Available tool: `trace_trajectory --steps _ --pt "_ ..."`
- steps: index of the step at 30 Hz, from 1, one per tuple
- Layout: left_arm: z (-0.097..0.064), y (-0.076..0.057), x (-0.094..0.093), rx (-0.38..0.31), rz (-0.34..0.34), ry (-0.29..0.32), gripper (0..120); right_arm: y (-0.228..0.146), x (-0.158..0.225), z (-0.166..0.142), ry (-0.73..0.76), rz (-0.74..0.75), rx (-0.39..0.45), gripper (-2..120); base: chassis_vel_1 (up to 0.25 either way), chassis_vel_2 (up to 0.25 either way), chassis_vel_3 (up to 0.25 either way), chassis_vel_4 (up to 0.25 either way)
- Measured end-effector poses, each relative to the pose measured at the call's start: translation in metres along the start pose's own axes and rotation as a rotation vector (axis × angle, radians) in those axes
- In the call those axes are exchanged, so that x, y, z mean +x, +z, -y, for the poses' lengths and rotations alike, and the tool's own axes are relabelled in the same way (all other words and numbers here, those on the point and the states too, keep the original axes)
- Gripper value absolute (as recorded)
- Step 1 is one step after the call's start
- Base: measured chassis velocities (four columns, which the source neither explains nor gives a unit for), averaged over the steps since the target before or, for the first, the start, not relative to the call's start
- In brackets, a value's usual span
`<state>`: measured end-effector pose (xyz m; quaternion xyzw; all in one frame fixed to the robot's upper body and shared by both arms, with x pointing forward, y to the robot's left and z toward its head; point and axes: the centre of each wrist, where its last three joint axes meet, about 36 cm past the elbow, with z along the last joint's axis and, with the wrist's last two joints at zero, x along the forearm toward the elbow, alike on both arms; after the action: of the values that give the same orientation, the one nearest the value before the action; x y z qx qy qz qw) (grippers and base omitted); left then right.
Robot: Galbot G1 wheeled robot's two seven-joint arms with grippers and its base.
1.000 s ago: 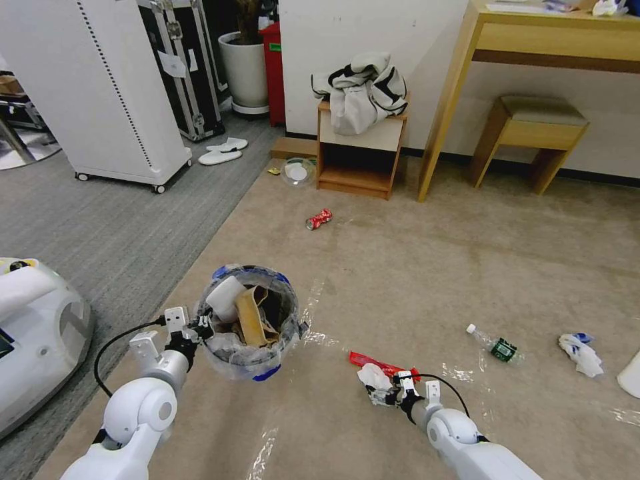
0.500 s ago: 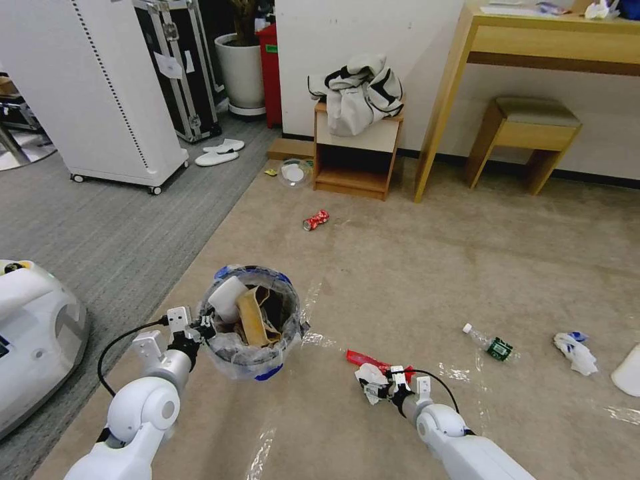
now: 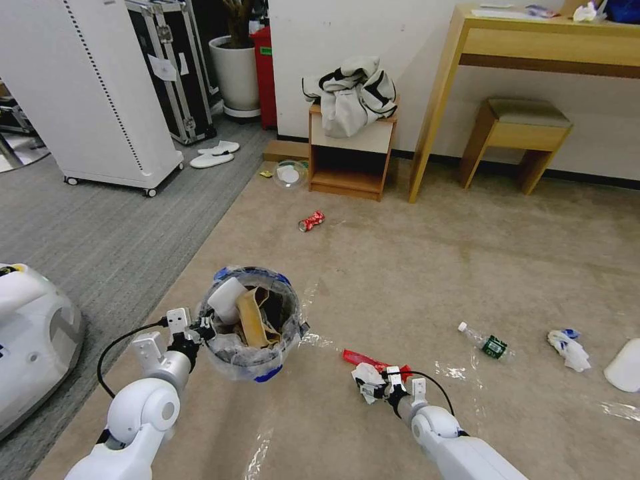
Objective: Pick up the trash bin and place the garbage on the floor into it.
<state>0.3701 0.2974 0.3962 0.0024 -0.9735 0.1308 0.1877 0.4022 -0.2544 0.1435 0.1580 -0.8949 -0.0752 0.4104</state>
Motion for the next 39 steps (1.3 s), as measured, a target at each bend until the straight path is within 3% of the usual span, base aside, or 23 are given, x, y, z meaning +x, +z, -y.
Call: trace_trajectory --steps 6,9,18,20,26,28,31,33,39 --pt "0.003 0.0 0.001 -0.002 0.001 0.003 1 0.0 0.006 0.001 0.015 0.004 0.016 98 0.0 0.0 0.0 0.0" --pt "0.004 0.002 0.002 -0.002 -0.002 0.002 1 0.001 0.013 0.0 0.025 0.005 0.025 91 0.0 0.0 0.0 0.0" --pt "0.009 0.001 0.008 -0.003 0.001 0.012 1 0.0 0.031 -0.007 0.054 -0.002 0.058 62 0.0 0.0 0.0 0.0" --pt "0.01 0.0 0.01 -0.006 -0.001 0.013 1 0.0 0.034 -0.011 0.055 0.0 0.069 51 0.0 0.0 0.0 0.0" --pt "0.009 0.001 0.013 -0.009 -0.004 0.011 1 -0.002 0.038 -0.012 0.06 0.005 0.084 36 0.0 0.0 0.0 0.0" --pt "0.009 0.001 0.014 -0.009 -0.004 0.01 1 -0.007 0.04 -0.014 0.064 0.018 0.092 22 0.0 0.0 0.0 0.0" --pt "0.01 0.001 0.015 -0.009 -0.004 0.011 1 -0.009 0.041 -0.014 0.065 0.022 0.095 17 0.0 0.0 0.0 0.0" --pt "0.011 0.002 0.015 -0.007 -0.004 0.011 1 -0.013 0.042 -0.014 0.069 0.037 0.098 4 0.0 0.0 0.0 0.0" --pt "0.012 0.001 0.018 -0.014 -0.004 0.015 1 -0.025 0.049 -0.017 0.069 0.071 0.107 0 0.0 0.0 0.0 0.0"
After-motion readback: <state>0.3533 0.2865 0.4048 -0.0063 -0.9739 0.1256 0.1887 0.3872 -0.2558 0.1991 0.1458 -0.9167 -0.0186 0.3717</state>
